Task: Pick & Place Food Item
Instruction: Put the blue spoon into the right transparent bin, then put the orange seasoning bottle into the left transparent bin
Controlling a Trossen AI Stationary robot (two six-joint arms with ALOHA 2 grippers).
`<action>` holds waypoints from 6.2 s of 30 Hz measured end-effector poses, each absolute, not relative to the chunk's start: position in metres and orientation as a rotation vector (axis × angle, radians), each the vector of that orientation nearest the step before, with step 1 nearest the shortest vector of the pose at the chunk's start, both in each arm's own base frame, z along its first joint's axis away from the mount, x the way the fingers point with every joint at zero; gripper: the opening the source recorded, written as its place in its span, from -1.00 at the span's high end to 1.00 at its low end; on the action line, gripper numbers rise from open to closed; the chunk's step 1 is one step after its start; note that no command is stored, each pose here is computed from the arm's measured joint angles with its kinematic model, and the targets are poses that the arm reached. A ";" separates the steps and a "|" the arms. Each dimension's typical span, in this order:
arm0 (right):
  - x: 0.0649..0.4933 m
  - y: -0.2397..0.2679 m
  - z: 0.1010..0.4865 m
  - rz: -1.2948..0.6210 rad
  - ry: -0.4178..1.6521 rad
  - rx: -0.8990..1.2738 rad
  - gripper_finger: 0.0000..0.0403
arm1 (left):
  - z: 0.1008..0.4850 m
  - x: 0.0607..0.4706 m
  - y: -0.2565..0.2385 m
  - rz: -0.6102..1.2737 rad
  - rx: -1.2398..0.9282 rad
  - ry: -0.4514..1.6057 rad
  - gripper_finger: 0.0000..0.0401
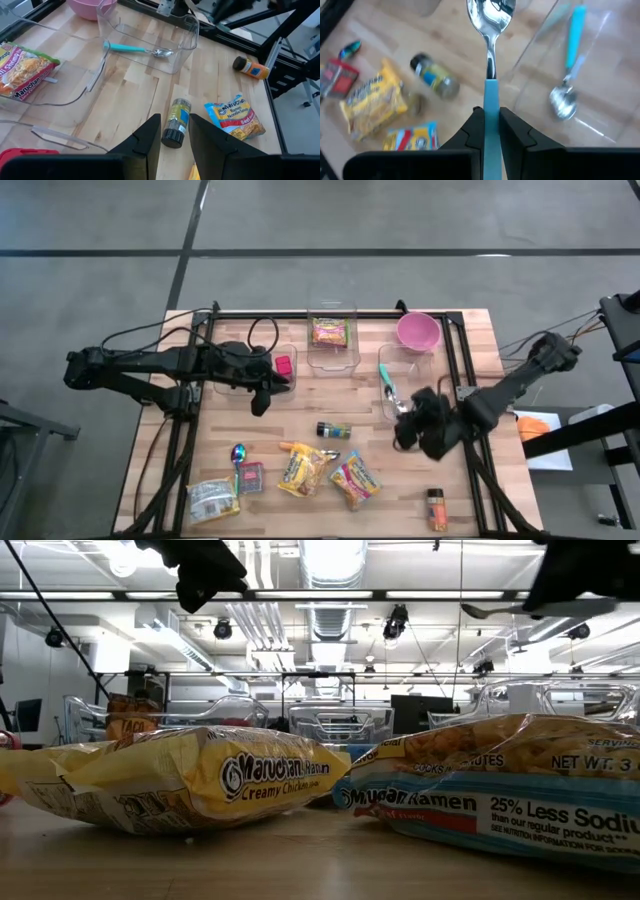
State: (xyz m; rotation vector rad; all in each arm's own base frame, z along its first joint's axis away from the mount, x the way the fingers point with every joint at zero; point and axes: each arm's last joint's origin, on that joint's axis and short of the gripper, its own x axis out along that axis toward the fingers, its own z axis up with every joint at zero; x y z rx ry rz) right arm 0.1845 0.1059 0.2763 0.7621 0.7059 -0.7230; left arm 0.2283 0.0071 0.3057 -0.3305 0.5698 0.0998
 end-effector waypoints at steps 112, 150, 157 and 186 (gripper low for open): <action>0.209 -0.072 0.153 -0.934 1.129 1.036 0.64 | 0.301 0.226 0.007 0.107 -0.327 0.615 0.46; 0.180 0.014 0.284 -0.919 1.137 1.004 -0.12 | 0.301 0.225 0.007 0.109 -0.330 0.626 0.46; 0.182 0.065 0.298 -0.921 1.151 1.028 -0.12 | 0.301 0.225 0.007 0.135 -0.408 0.622 0.46; 0.212 0.256 0.254 -1.063 1.404 1.075 -0.12 | 0.302 0.226 0.017 0.134 -0.516 0.609 0.46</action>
